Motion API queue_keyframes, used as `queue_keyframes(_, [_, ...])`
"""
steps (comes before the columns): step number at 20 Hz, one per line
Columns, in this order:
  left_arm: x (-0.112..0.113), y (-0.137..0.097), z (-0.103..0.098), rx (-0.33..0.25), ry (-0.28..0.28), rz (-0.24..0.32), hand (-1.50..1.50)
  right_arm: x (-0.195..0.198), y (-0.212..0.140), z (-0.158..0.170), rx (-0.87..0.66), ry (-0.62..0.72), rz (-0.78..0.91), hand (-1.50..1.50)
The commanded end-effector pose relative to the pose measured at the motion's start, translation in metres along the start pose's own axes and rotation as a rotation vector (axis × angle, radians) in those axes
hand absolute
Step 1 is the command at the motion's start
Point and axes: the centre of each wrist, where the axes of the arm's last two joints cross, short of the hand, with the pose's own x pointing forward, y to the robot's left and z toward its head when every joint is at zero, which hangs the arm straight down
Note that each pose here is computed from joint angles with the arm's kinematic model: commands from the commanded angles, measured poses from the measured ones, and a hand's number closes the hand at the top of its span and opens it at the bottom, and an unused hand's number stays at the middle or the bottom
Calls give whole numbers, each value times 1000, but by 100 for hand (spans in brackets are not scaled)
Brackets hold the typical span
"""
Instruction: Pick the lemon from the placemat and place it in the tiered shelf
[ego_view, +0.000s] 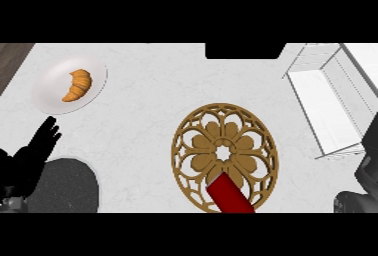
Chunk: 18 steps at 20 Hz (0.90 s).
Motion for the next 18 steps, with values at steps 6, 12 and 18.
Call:
queue_keyframes(6, [11, -21, 1, 2, -13, 22, 0, -3, -24, -3, 6, 122, -303, -150])
queue_keyframes(12, [3, -11, 2, 10, 5, -9, 0, -29, -62, 9, 15, 123, -496, -150])
queue_keyframes(18, [-4, 3, 1, 21, 1, 1, 0, -47, -132, 39, -70, 98, -630, -150])
